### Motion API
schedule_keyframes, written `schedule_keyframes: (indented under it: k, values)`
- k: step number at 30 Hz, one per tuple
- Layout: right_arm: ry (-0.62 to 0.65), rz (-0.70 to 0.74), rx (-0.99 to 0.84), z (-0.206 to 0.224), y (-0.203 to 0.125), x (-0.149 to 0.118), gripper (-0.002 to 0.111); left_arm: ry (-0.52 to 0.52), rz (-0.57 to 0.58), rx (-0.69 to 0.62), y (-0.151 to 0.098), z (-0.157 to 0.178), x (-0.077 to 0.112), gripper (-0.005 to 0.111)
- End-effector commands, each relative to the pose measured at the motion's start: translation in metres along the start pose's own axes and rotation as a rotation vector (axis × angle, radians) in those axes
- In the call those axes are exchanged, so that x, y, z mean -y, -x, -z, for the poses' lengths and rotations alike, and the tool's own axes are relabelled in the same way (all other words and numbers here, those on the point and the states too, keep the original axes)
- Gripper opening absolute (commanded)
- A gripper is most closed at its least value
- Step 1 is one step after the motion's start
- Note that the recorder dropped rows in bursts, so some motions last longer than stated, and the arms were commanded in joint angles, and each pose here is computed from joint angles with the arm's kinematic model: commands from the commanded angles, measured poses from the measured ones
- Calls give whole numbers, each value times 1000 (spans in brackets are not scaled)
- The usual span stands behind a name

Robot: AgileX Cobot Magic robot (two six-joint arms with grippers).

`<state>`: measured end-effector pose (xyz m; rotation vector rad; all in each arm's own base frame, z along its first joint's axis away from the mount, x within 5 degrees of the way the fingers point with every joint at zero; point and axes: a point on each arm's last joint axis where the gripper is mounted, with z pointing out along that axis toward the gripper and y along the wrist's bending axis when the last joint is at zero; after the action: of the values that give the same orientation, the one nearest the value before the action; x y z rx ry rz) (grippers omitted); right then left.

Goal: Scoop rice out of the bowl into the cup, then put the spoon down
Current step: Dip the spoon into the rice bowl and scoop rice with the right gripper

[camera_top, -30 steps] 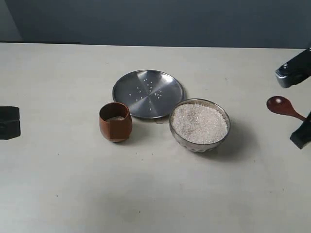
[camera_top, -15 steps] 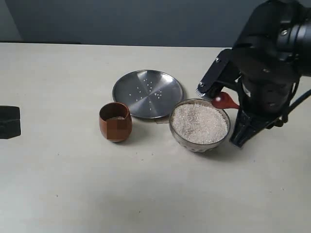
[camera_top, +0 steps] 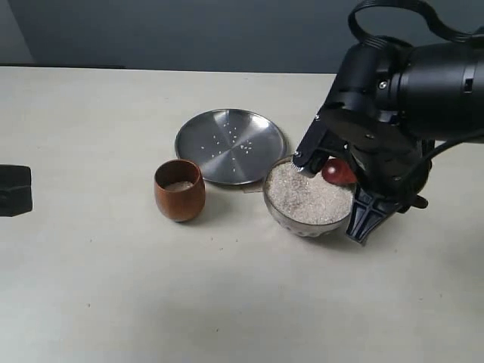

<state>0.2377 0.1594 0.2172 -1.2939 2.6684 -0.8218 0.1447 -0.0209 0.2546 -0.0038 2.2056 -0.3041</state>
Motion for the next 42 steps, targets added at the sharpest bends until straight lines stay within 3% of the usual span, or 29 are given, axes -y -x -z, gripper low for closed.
schedule_keyframes:
  k: [1,21,29,42]
  values:
    - [-3,4,-6,-1,3,-2,-1,-8,10,8,1,0,1,0]
    - [123,8,-16,0,2,-13,-1,-8,10,8,1,0,1,0]
    - [33,3,-2,1,2,-4,-1,-8,10,8,1,0,1,0]
    - [81,-44,41,14,-7,-2,-1,-10,10,2,1,0,1,0]
